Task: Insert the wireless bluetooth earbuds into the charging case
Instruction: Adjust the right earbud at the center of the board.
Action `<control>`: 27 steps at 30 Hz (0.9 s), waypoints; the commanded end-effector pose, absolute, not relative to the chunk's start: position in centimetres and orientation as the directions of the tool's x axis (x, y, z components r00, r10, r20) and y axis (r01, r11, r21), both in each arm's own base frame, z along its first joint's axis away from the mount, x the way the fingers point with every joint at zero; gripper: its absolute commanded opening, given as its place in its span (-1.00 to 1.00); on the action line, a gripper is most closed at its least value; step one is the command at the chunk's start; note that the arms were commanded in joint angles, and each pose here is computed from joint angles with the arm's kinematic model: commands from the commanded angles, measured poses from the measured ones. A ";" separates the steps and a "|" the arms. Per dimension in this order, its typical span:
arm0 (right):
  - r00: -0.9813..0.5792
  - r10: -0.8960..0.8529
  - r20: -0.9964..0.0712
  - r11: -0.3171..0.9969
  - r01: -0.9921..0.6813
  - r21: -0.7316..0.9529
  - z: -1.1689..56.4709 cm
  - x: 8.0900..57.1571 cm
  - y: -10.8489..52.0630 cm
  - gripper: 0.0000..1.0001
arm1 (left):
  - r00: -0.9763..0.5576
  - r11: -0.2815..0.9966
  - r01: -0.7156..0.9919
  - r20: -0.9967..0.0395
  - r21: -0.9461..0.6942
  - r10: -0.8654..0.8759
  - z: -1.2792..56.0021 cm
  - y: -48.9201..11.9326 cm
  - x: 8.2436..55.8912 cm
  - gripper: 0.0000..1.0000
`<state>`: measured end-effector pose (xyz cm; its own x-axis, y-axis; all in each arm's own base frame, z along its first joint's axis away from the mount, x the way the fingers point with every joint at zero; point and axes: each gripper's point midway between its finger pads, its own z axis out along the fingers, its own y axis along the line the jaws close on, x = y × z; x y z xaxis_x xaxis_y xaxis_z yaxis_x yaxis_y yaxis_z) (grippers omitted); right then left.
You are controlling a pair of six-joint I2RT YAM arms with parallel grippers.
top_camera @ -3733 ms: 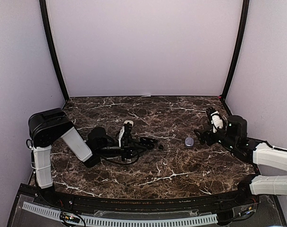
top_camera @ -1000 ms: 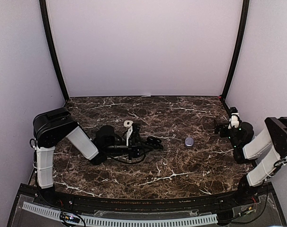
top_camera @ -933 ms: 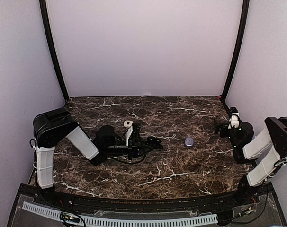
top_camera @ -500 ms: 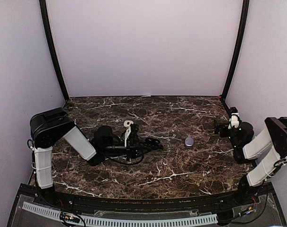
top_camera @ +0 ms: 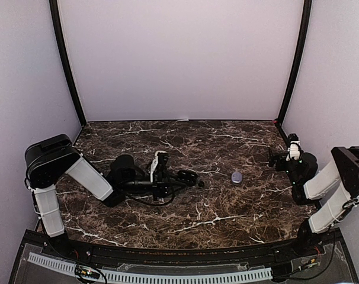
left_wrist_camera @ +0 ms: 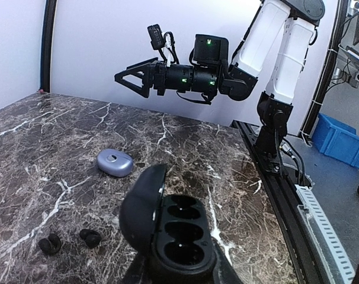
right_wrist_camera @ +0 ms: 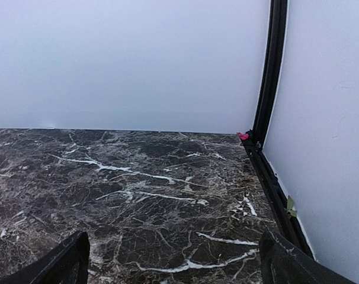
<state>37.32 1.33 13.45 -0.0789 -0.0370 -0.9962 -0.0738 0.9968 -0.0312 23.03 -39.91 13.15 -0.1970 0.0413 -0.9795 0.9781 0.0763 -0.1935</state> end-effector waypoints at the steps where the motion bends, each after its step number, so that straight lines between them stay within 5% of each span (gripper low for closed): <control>1: 0.017 -0.017 -1.000 1.000 0.016 -0.017 16.1 36.5 0.0 0.99 | -0.157 0.062 0.986 -0.987 -0.156 0.017 15.2 -39.0 22.0 -0.85; 8: -0.103 0.023 -0.994 1.000 0.006 0.023 17.6 37.2 0.3 0.99 | -0.141 0.079 0.987 -0.990 -0.138 0.028 15.1 -38.5 21.7 -0.86; 15: -0.301 0.285 -0.910 0.958 0.111 0.263 16.0 35.7 -0.4 0.98 | -0.108 0.089 0.991 -0.993 -0.104 0.049 14.8 -38.3 21.8 -0.85; 21: -0.542 0.331 -0.772 0.911 -0.028 0.411 13.9 33.9 6.1 0.57 | -0.124 0.077 0.990 -0.991 -0.121 0.046 14.3 -38.4 21.7 -0.86; 27: -0.646 0.332 -0.688 0.905 0.013 0.425 11.7 32.2 7.8 0.16 | -0.132 0.086 0.988 -0.990 -0.128 0.043 14.4 -38.3 21.8 -0.85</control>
<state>33.77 7.07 13.56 -0.5491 0.2920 -0.7831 -0.0414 0.9263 0.3744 21.89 -38.52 13.52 -0.1514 0.0664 -0.9862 0.9856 0.0865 -0.1455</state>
